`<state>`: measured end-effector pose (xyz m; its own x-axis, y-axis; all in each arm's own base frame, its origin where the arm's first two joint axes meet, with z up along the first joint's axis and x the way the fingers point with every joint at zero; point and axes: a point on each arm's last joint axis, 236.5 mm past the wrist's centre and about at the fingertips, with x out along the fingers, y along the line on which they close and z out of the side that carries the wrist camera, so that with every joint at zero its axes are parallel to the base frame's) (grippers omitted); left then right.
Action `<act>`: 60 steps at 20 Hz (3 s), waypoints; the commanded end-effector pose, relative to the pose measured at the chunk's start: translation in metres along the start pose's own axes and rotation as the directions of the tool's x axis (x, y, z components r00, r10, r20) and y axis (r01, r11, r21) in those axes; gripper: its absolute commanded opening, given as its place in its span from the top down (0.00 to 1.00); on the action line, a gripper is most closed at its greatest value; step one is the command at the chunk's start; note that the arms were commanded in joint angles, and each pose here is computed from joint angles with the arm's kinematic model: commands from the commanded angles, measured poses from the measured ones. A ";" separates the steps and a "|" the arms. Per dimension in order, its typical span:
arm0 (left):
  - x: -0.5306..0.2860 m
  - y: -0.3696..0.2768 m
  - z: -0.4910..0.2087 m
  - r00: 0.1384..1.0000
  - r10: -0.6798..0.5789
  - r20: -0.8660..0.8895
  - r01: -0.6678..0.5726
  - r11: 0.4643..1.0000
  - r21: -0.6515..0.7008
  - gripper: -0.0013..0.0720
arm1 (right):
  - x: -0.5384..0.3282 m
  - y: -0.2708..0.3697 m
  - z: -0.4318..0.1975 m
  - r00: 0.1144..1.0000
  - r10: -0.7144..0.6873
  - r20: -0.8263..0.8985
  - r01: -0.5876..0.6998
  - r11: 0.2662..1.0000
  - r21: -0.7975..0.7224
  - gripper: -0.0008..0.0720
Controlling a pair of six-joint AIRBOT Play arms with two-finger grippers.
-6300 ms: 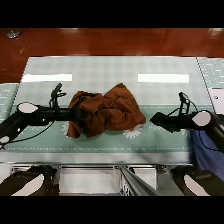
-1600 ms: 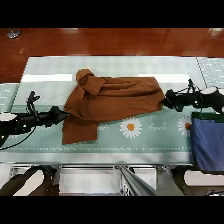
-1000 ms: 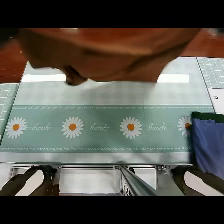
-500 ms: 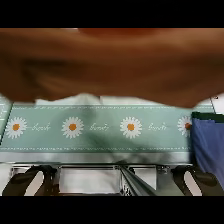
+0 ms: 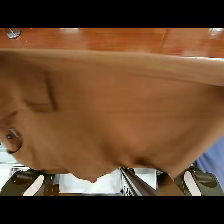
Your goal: Fold the shirts.
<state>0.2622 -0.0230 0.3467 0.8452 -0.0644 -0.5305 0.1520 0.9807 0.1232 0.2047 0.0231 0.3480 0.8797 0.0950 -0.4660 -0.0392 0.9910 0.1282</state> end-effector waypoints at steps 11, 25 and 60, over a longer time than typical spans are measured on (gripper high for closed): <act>0.346 -0.034 -0.067 0.976 -0.065 -0.209 -0.013 0.935 -0.353 0.95 | 0.390 -0.067 -0.125 0.899 0.159 -0.408 -0.028 0.951 0.309 0.95; 0.366 -0.060 -0.253 0.702 -0.136 -0.699 -0.088 0.958 -0.275 0.95 | 0.412 -0.080 -0.238 0.569 0.212 -0.794 -0.003 0.967 0.257 0.95; 0.213 -0.124 -0.351 0.685 -0.626 -0.373 0.059 0.558 -0.828 0.95 | 0.207 -0.078 -0.364 0.693 0.200 -0.692 0.332 0.764 0.553 0.14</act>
<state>0.2324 -0.0927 -0.0868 0.2684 -0.5839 -0.7661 -0.3429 0.6853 -0.6425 0.2406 0.0081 -0.0641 0.3708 0.3657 -0.8537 0.4704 0.7187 0.5122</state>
